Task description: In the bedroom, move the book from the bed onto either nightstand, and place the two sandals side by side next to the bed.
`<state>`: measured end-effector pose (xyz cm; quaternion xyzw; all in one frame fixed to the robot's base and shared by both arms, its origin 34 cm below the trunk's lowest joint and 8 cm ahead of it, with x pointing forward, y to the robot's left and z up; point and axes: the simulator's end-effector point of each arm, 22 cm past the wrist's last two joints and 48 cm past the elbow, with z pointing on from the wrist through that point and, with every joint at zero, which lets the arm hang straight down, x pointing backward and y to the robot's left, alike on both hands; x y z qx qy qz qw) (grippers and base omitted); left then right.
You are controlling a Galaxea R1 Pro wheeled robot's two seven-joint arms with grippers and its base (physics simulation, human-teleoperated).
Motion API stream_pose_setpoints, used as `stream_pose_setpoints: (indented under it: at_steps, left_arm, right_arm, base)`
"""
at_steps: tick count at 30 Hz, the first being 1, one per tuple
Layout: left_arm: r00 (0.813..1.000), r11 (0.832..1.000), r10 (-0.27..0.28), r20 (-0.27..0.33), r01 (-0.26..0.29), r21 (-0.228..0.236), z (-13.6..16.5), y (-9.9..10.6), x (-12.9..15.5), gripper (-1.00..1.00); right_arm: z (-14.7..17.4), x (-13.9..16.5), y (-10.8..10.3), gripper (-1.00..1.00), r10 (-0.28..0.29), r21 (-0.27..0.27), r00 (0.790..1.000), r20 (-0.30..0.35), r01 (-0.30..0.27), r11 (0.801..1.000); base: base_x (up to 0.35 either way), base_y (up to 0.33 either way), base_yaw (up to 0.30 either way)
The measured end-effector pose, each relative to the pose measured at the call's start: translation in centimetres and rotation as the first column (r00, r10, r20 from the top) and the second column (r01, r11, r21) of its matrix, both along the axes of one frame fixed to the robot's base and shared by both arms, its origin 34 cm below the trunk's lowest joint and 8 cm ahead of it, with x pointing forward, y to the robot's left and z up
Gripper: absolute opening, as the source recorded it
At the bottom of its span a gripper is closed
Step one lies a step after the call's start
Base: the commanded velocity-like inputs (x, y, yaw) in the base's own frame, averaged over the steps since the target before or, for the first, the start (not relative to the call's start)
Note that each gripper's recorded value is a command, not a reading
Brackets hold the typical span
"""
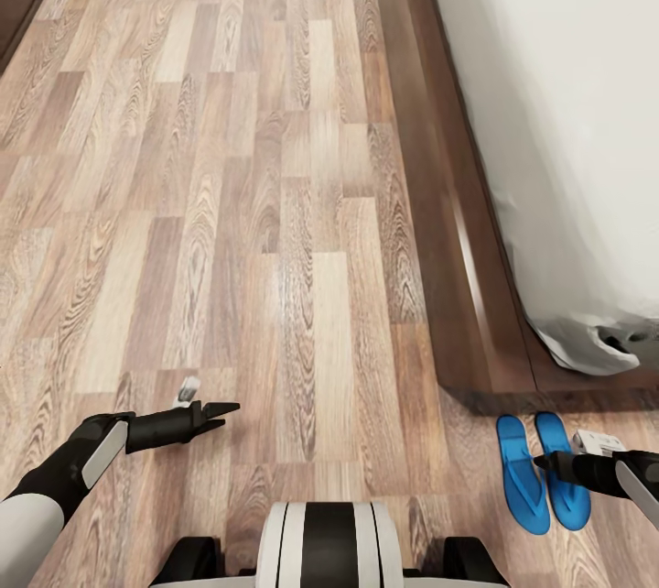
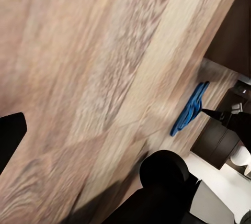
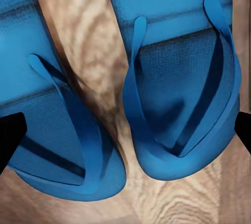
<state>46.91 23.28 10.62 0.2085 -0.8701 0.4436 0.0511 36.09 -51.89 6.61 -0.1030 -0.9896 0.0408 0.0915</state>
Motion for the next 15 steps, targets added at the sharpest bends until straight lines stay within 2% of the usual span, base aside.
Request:
stream_pose_setpoints:
  at_steps: [15]
  left_arm:
    - [0.998,1.000,-0.001,0.061,0.001,0.000,2.6,0.0,2.2,1.00]
  right_arm:
    - [1.9,2.5,0.1,1.00,0.002,0.004,0.998,0.063,-0.002,1.000]
  base:
    - [0.000,0.000,0.000]
